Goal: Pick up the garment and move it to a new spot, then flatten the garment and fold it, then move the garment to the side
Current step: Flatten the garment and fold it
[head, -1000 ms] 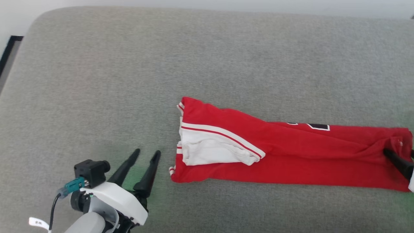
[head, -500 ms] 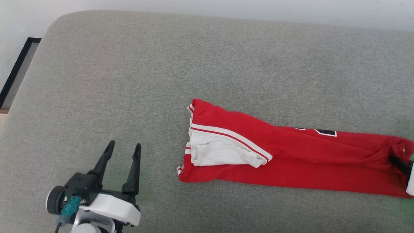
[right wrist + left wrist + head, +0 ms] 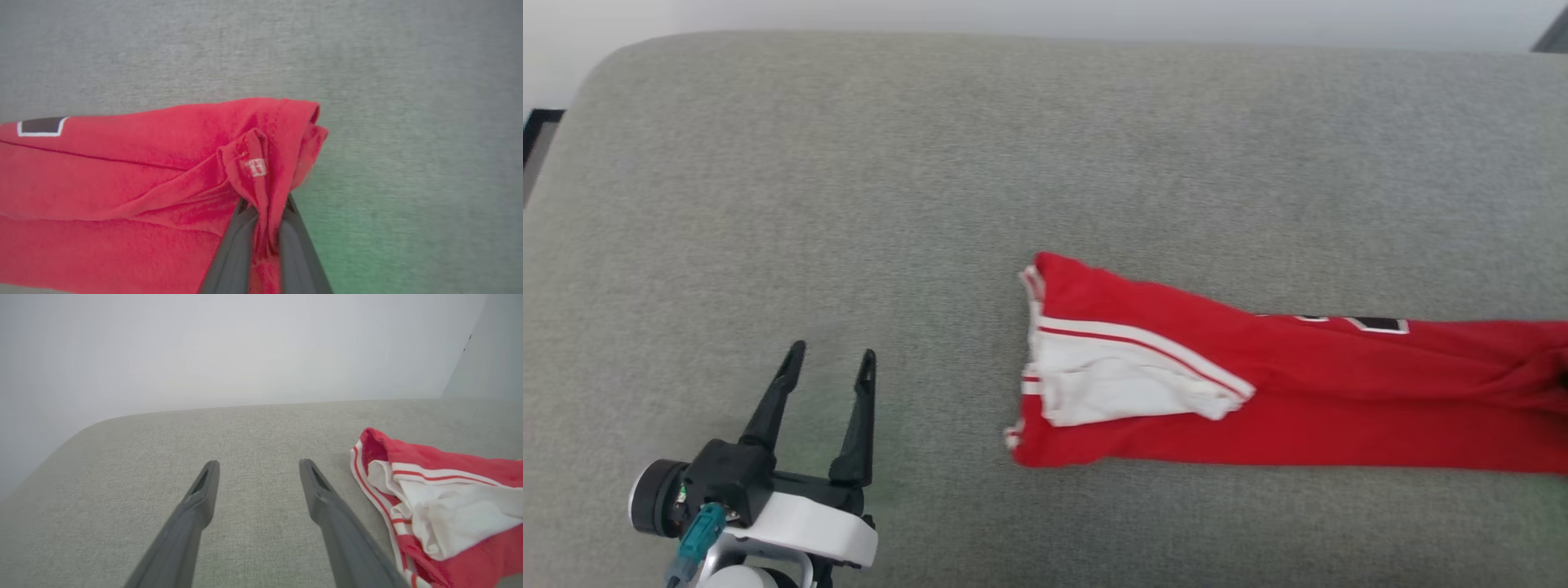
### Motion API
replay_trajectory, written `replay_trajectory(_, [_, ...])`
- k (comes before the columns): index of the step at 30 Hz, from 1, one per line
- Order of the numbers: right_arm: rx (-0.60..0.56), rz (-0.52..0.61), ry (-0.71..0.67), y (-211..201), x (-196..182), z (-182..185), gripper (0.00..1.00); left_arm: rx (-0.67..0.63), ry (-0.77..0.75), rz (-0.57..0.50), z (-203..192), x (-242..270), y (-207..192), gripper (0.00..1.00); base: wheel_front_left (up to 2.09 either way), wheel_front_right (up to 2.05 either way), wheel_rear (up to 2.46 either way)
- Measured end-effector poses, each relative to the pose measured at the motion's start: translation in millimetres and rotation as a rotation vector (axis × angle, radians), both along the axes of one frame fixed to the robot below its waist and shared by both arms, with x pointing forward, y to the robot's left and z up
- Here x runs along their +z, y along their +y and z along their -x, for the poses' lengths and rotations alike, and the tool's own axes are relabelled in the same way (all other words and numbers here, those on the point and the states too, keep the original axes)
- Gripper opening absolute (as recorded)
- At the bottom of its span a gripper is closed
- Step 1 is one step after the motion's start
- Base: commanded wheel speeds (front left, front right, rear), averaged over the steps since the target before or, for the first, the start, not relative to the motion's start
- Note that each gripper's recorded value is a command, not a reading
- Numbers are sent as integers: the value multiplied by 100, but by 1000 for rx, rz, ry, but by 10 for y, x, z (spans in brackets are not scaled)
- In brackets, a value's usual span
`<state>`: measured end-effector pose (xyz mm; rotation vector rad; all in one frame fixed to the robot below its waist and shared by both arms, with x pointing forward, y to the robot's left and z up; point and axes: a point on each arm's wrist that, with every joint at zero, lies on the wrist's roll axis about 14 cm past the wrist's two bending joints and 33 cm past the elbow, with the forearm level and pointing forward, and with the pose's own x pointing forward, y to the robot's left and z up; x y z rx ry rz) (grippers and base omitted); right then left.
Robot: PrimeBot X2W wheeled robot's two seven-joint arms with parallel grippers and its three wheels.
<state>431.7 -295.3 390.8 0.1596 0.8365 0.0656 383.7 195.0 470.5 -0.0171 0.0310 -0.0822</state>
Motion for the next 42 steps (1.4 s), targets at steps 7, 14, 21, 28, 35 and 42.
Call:
replay_trajectory(7, [-175, 143, -53, -860, 246, 108, 0, -78, 1, 18, -107, -31, -256, 100, 0, 0, 0])
replay_trajectory(14, [-393, 226, -147, -1588, 487, 259, 0, -144, 4, 26, -169, -54, -456, 100, 0, 0, 0])
replay_trajectory(21, [-367, 203, -183, -1456, 519, 206, 0, -158, -6, 26, -165, -16, -497, 100, 0, 0, 0])
replay_trajectory(28, [-53, 21, -194, -348, 601, -11, 0, -150, -10, 26, -128, 8, -476, 100, 0, 0, 0])
replay_trajectory(35, [246, -71, -193, 625, 742, 19, 0, -127, -2, 64, -72, 0, -457, 100, 0, 0, 0])
replay_trajectory(42, [483, -102, -186, 1419, 750, 105, 0, -90, -4, 86, -28, 19, -380, 100, 0, 0, 0])
